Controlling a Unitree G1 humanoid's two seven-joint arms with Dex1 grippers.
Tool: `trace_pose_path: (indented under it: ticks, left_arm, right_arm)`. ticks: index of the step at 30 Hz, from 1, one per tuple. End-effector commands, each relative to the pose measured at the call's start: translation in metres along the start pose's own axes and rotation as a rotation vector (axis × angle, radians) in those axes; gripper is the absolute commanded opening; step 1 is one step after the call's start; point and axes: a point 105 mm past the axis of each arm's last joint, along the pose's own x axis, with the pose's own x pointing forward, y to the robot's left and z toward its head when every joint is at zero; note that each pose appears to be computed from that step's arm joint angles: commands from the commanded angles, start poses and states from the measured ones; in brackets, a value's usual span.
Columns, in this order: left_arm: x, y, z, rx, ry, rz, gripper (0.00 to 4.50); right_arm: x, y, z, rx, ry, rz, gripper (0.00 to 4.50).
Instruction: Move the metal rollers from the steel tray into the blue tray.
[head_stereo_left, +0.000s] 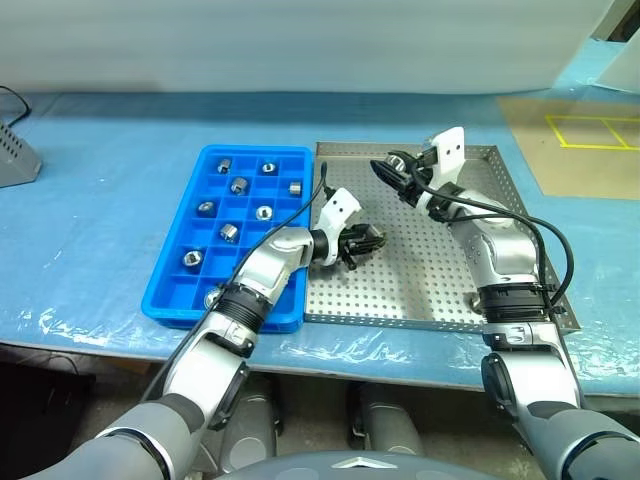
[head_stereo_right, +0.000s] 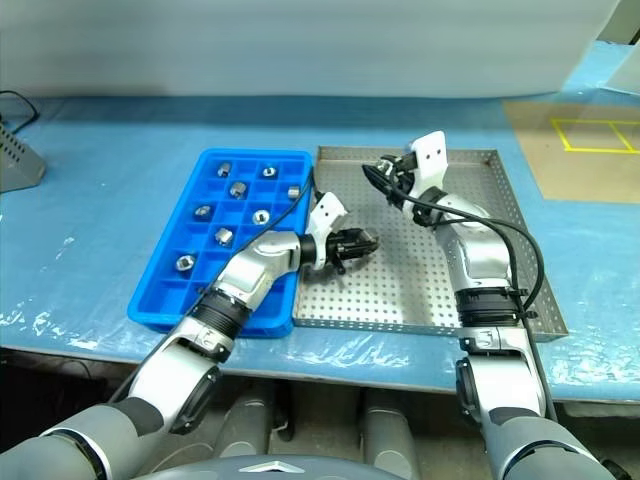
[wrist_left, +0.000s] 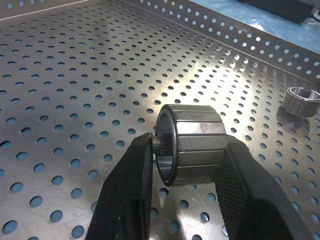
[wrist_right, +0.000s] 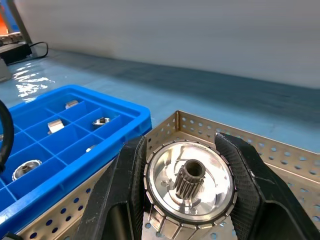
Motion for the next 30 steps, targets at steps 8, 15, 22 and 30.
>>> trace_pose_path:
  ticks: [8, 15, 22, 30]
  left_arm:
    - [0.029, -0.022, 0.037, 0.15, -0.029, -0.116, 1.36]
    - [0.039, -0.033, 0.028, 0.156, 0.016, -0.159, 1.36]
    - [0.035, -0.024, 0.01, 0.179, 0.096, -0.132, 2.4]
    - [0.029, -0.012, 0.003, 0.199, 0.122, -0.085, 3.72]
  right_arm:
    - [-0.007, -0.003, 0.016, -0.014, -0.078, -0.039, 1.74]
    - [-0.008, 0.0, 0.013, -0.001, -0.084, -0.054, 1.74]
    - [-0.011, 0.0, 0.011, 0.004, -0.084, -0.062, 1.74]
    - [-0.007, 0.002, 0.009, 0.011, -0.083, -0.054, 1.74]
